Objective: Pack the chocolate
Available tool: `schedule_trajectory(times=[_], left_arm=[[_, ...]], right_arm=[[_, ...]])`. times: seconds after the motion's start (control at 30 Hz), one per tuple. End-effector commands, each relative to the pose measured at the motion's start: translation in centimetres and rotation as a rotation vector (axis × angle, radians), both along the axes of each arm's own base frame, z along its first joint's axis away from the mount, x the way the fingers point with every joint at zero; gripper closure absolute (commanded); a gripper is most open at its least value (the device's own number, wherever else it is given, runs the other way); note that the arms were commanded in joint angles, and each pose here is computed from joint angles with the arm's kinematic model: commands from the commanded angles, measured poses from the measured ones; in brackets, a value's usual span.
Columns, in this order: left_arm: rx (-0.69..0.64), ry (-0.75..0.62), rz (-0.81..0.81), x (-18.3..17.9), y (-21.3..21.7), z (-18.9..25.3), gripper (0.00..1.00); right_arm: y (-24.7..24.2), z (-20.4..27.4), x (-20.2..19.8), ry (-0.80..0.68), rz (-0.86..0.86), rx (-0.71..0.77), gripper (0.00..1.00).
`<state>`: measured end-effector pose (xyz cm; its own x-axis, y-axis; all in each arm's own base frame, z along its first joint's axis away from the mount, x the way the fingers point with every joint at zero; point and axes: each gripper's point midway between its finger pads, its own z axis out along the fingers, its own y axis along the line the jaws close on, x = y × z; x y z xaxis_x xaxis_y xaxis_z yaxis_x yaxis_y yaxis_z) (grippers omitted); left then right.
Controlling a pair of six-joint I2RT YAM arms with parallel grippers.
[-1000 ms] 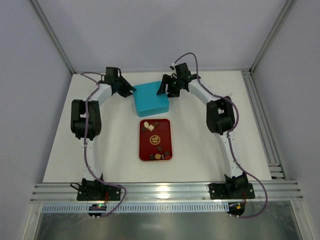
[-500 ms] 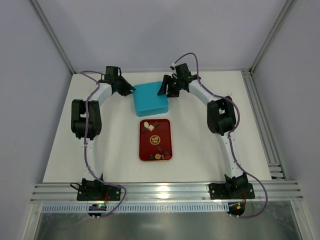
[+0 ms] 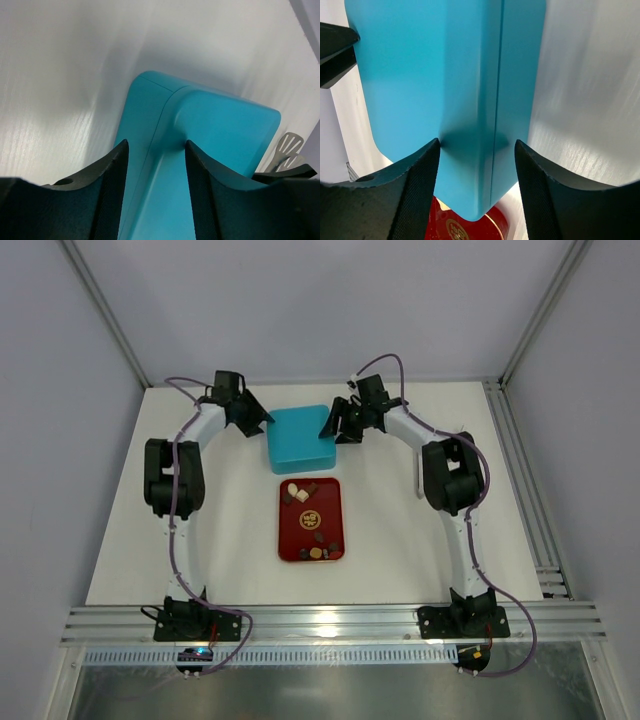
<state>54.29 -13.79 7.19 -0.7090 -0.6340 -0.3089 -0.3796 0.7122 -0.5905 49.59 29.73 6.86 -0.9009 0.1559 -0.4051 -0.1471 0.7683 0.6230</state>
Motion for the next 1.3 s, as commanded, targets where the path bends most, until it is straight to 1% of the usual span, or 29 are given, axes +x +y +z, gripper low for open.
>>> schedule_trajectory(times=[0.0, 0.17, 0.3, 0.37, 0.43, 0.47, 0.6, 0.63, 0.67, 0.73, 0.77, 0.8, 0.83, 0.87, 0.9, 0.93, 0.97, 1.0, 1.03, 1.07, 1.1, 1.13, 1.17, 1.2, 1.23, 1.27], left_arm=[[0.153, 0.265, -0.058, -5.5, 1.7, -6.5, 0.52], [0.163, 0.220, -0.091, -4.3, 1.5, -4.7, 0.49], [0.173, 0.155, -0.116, -3.1, 1.4, -2.2, 0.43], [0.176, 0.107, -0.123, -2.4, 1.4, -0.1, 0.40], [0.188, 0.073, -0.138, -2.0, 1.5, 1.5, 0.38], [0.196, 0.041, -0.135, -1.8, 1.6, 3.0, 0.36], [0.209, -0.024, -0.146, -1.9, 1.8, 6.4, 0.35], [0.206, -0.036, -0.152, -2.0, 1.7, 7.1, 0.35], [0.197, -0.050, -0.161, -2.5, 1.5, 8.1, 0.34], [0.189, -0.072, -0.180, -3.2, 1.1, 9.3, 0.34], [0.182, -0.105, -0.187, -3.8, 1.0, 11.1, 0.34], [0.181, -0.104, -0.198, -4.4, 0.8, 11.1, 0.34], [0.181, -0.115, -0.208, -4.9, 0.5, 11.6, 0.33], [0.183, -0.126, -0.221, -5.5, 0.3, 12.2, 0.33], [0.180, -0.163, -0.228, -6.2, 0.2, 13.9, 0.33], [0.179, -0.157, -0.236, -7.1, 0.2, 13.8, 0.33], [0.181, -0.172, -0.255, -7.9, -0.2, 14.3, 0.33], [0.180, -0.222, -0.261, -8.8, -0.3, 16.4, 0.33], [0.183, -0.205, -0.275, -9.9, -0.4, 15.7, 0.32], [0.191, -0.218, -0.288, -10.6, -0.4, 16.1, 0.32], [0.202, -0.237, -0.315, -11.5, -0.8, 16.5, 0.32], [0.215, -0.253, -0.318, -13.0, -0.5, 17.0, 0.32], [0.220, -0.261, -0.325, -14.0, -0.4, 17.2, 0.32], [0.226, -0.285, -0.339, -14.7, -0.5, 17.6, 0.32], [0.232, -0.339, -0.335, -16.1, -0.3, 19.4, 0.31], [0.242, -0.321, -0.342, -17.1, 0.0, 18.2, 0.30]], right_arm=[[-0.9, 2.3, 0.5, -0.045, -0.023, 0.014, 0.37], [-0.9, 4.9, 1.9, -0.108, -0.032, 0.068, 0.34], [-1.6, 7.8, 3.2, -0.176, -0.056, 0.117, 0.32], [-1.9, 8.8, 3.5, -0.197, -0.069, 0.131, 0.32], [-2.6, 11.0, 3.9, -0.244, -0.085, 0.152, 0.32], [-2.9, 11.5, 4.0, -0.261, -0.095, 0.155, 0.31], [-4.6, 14.2, 3.5, -0.320, -0.131, 0.154, 0.30], [-5.1, 16.1, 3.0, -0.353, -0.141, 0.162, 0.30], [-5.6, 15.7, 2.6, -0.351, -0.155, 0.152, 0.30], [-6.2, 17.0, 1.0, -0.375, -0.164, 0.155, 0.29], [-6.6, 17.8, 0.6, -0.396, -0.172, 0.156, 0.29], [-7.0, 17.9, 0.2, -0.407, -0.186, 0.146, 0.28], [-7.3, 17.0, -0.8, -0.390, -0.191, 0.137, 0.28], [-7.7, 19.1, -1.7, -0.437, -0.195, 0.148, 0.27], [-7.9, 19.2, -2.4, -0.440, -0.197, 0.144, 0.27], [-8.4, 18.4, -3.2, -0.426, -0.207, 0.128, 0.27], [-8.7, 18.7, -3.9, -0.432, -0.212, 0.123, 0.27], [-9.2, 20.5, -5.0, -0.476, -0.214, 0.128, 0.26], [-9.8, 19.3, -5.8, -0.460, -0.227, 0.105, 0.26], [-10.2, 19.6, -6.5, -0.470, -0.234, 0.098, 0.26], [-10.8, 21.5, -7.9, -0.519, -0.240, 0.102, 0.26], [-11.5, 20.3, -8.6, -0.508, -0.260, 0.077, 0.25], [-11.9, 20.6, -9.6, -0.518, -0.268, 0.069, 0.24], [-12.6, 22.2, -10.9, -0.562, -0.277, 0.071, 0.24], [-13.1, 21.2, -11.9, -0.552, -0.287, 0.056, 0.22], [-13.6, 21.2, -12.7, -0.555, -0.298, 0.045, 0.22]])
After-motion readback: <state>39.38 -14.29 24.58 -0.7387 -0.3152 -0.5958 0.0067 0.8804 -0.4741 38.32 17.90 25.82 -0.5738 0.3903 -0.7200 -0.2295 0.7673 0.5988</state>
